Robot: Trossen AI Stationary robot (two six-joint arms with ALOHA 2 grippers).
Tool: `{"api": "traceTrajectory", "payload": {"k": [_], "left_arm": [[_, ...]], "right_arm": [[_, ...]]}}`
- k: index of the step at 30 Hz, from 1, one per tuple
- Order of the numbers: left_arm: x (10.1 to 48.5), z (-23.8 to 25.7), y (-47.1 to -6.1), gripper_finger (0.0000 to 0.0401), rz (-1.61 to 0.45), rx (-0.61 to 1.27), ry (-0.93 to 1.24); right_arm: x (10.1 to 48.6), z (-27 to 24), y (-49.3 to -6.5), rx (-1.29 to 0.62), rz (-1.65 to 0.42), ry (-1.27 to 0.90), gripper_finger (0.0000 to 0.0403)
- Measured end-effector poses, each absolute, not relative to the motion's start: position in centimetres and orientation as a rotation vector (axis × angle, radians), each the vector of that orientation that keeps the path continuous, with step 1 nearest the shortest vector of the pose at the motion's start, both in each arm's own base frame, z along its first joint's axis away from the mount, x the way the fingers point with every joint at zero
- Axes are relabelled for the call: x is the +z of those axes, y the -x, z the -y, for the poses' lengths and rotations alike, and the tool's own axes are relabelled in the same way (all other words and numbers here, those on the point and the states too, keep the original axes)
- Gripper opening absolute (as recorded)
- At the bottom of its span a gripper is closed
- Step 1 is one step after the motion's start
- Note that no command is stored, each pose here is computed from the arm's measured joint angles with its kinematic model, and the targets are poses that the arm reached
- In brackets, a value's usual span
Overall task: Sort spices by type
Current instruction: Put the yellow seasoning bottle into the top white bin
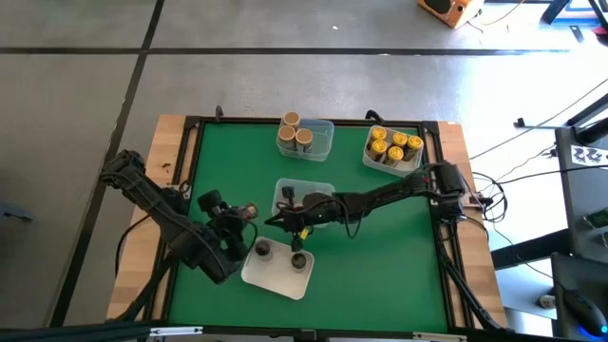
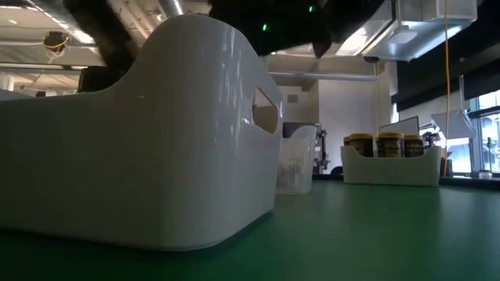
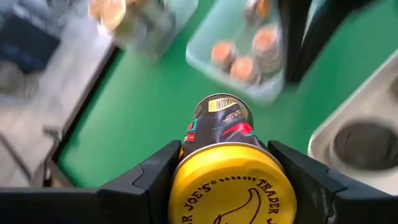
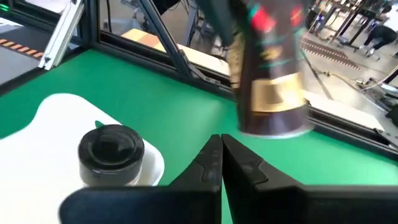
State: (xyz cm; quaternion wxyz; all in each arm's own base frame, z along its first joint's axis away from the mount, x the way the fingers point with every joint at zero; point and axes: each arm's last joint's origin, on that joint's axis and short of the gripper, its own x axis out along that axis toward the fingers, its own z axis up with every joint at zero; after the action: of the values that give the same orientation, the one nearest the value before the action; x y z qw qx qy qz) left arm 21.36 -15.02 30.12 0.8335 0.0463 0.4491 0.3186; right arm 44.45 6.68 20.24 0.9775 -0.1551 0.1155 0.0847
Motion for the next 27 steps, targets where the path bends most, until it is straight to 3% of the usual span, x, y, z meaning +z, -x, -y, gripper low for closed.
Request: {"api": "traceTrajectory", "payload": {"k": [8,21,27], "left_arm": [[28.5,14.1,-21.6,0.0215,-1.165,0.659,0.002],[23.4,10.2,-25.9,0.0215,-1.309,0.347,0.109],[22.2,9.1,-25.8,0.0220,-1.339,0.368,0.118]], "right_arm": [[23.1,-6.2,-42.5,0.112,-0.349,0.332,0.0007],[21.8,-6.1,-41.8,0.121,-0.515,0.245,0.0007],[21.1,-6.2,-42.0,0.131,-0.522,0.241,0.0007]]}}
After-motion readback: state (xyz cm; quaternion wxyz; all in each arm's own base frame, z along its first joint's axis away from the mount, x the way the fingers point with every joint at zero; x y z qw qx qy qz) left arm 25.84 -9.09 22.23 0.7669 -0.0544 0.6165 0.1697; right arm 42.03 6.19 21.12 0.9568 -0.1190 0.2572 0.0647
